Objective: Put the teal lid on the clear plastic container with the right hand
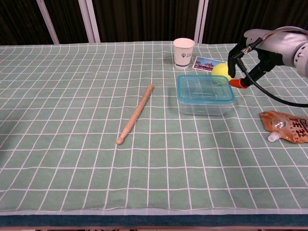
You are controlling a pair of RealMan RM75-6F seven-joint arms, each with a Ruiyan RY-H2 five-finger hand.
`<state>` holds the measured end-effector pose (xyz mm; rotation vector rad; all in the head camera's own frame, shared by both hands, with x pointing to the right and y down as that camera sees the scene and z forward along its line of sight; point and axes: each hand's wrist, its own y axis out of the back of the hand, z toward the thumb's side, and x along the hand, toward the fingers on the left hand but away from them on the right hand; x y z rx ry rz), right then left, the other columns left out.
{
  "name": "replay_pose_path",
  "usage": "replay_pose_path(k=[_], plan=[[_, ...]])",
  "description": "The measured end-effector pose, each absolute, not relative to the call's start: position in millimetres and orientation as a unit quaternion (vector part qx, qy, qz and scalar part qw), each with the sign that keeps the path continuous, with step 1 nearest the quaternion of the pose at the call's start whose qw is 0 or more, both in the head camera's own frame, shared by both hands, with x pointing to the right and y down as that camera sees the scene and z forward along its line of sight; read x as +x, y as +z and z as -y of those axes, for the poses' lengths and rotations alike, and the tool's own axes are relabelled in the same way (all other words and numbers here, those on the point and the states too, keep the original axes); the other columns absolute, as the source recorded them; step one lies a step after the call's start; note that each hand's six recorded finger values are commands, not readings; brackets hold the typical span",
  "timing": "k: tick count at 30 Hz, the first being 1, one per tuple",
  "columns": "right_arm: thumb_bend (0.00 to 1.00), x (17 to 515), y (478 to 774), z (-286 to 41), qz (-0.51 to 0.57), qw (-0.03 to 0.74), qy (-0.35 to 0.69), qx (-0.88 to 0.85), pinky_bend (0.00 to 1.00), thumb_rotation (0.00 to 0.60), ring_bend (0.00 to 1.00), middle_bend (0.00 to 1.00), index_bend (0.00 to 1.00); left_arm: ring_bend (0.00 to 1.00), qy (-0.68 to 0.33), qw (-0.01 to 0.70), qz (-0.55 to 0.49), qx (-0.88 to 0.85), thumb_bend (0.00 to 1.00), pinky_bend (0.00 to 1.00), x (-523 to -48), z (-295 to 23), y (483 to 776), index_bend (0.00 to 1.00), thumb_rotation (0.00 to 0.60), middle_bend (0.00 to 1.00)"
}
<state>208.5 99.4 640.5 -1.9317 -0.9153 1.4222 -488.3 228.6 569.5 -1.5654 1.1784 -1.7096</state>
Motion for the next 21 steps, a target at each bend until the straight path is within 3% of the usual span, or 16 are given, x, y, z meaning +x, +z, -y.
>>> replay_pose_path(k=[10, 21], plan=[[0.62, 208, 659, -101, 0.34, 0.275, 0.535, -0.723, 0.0, 0.6, 0.18, 0.42, 0.67, 0.0, -0.636, 0.265, -0.435, -0.58, 0.57, 0.0, -489, -229, 571, 0.11, 0.6, 0.0], [0.64, 194, 663, -98, 0.316, 0.287, 0.539, -0.726, 0.0, 0.6, 0.18, 0.42, 0.67, 0.0, -0.638, 0.263, -0.434, -0.579, 0.57, 0.0, -490, -229, 571, 0.11, 0.6, 0.0]])
